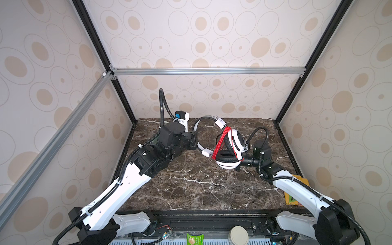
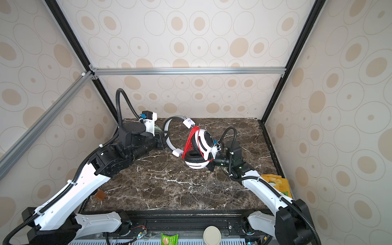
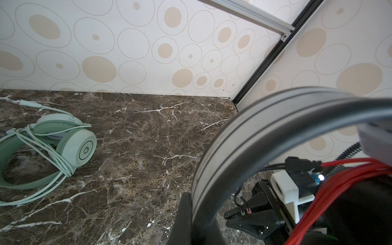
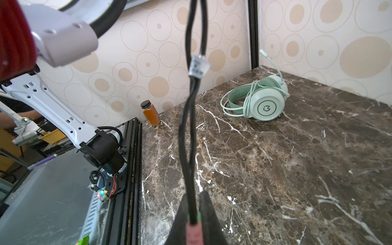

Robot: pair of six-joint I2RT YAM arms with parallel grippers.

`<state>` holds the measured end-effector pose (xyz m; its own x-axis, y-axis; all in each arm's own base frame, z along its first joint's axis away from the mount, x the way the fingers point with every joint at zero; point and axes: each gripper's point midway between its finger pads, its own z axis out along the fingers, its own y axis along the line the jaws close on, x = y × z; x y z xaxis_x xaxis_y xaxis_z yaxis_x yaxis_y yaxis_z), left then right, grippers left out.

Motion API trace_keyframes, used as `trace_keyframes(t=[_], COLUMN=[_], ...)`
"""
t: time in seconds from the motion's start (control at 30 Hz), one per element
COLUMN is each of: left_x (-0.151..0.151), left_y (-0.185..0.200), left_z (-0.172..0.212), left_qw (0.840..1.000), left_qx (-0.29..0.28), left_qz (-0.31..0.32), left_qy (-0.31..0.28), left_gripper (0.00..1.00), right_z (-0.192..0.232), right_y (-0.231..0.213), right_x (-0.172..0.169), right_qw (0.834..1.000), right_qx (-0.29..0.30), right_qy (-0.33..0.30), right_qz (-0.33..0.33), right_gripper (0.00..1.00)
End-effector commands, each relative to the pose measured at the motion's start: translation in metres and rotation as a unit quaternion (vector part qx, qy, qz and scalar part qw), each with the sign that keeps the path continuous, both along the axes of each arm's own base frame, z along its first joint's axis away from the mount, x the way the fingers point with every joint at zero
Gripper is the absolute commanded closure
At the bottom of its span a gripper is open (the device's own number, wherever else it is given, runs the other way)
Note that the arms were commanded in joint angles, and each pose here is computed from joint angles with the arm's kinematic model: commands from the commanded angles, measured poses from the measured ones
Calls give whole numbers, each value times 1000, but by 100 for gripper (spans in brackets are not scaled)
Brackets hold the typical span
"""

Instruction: Wrap the headphones

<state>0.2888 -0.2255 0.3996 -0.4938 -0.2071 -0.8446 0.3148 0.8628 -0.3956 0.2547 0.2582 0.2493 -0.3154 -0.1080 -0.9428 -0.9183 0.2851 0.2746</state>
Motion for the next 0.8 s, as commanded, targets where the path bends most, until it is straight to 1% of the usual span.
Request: trace_keyframes(t=[0.0,0.07,0.2,0.33,0.43,0.6,0.77], left_x=[4,8,16,24,30,39,41], left_y=[8,13,23,29,29,23,30], left_z=[46,44,36,19,3,-29,-48], left_qw=[996,994,988,978,973,963,948], left_qx=[-75,-85,-117,-145,-139,-128,-142], left_qz=[29,50,98,151,179,215,257], left_qy=[-41,-38,-23,15,49,104,121], left_gripper=[100,100,100,100,100,100,100], right_z=[5,4,2,3,4,-3,-3], right_y=[4,6,7,6,7,9,5], right_x=[-11,-17,-28,-38,-44,-49,-46], right_qw=[1000,1000,999,999,998,997,994], right_qx=[8,13,28,29,13,-34,-23], right_qy=[-10,-5,15,17,10,-3,-14], right_qz=[14,12,-10,-38,-54,-73,-103], right_gripper=[97,100,100,100,100,100,100])
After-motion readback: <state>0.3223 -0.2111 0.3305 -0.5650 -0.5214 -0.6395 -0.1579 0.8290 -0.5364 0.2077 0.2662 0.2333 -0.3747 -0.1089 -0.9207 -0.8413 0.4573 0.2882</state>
